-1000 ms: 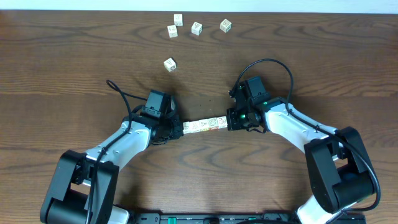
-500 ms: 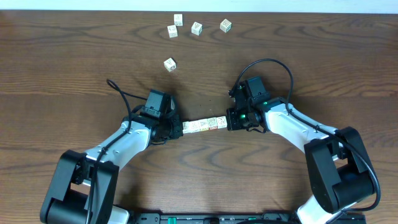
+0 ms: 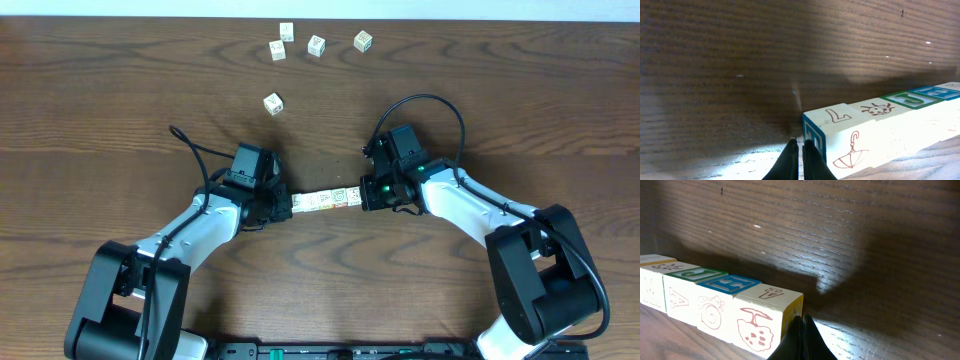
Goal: Lift 5 blocks
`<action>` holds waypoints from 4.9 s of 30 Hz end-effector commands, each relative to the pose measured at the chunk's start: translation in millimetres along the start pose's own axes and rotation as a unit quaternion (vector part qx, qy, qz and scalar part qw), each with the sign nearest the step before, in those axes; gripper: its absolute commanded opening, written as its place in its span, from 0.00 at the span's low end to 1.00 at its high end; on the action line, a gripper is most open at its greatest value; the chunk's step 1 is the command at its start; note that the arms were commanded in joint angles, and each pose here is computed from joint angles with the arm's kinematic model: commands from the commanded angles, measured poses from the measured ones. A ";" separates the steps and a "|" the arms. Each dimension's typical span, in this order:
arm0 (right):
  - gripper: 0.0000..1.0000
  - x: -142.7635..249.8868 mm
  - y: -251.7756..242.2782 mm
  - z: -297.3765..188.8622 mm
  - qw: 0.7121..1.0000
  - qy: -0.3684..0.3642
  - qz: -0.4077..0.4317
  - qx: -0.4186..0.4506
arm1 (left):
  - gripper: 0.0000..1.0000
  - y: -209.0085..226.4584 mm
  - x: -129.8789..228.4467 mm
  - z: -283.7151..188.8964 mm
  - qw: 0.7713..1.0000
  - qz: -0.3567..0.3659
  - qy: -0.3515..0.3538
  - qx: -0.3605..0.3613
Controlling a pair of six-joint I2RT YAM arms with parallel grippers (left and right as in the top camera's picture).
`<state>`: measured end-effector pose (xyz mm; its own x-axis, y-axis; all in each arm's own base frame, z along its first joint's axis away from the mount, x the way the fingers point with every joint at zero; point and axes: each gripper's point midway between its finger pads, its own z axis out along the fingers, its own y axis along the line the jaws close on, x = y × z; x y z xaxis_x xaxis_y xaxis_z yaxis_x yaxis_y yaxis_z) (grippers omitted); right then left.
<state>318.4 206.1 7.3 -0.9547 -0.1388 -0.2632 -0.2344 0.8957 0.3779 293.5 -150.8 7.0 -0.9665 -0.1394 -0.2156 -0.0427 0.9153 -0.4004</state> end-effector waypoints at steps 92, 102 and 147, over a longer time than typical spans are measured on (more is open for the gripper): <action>0.01 0.8 74.8 -12.5 0.992 -0.019 -0.079 -0.100 | 0.07 -76.8 -20.1 -22.1 0.993 0.074 -0.026 0.083; 0.01 -0.2 76.0 -14.7 0.991 -0.021 -0.080 -0.101 | 0.07 -77.7 -21.1 -22.9 0.993 0.074 -0.027 0.084; 0.01 -7.2 86.4 -39.1 0.989 -0.050 -0.093 -0.103 | 0.07 -99.3 -26.7 -32.9 0.988 0.083 -0.028 0.129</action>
<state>337.0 200.2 39.4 -0.8988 -0.1379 -0.4162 -0.2643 0.9278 0.2632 309.8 -164.4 26.2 -0.9512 -0.1019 -0.2911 0.0105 0.9326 -0.3607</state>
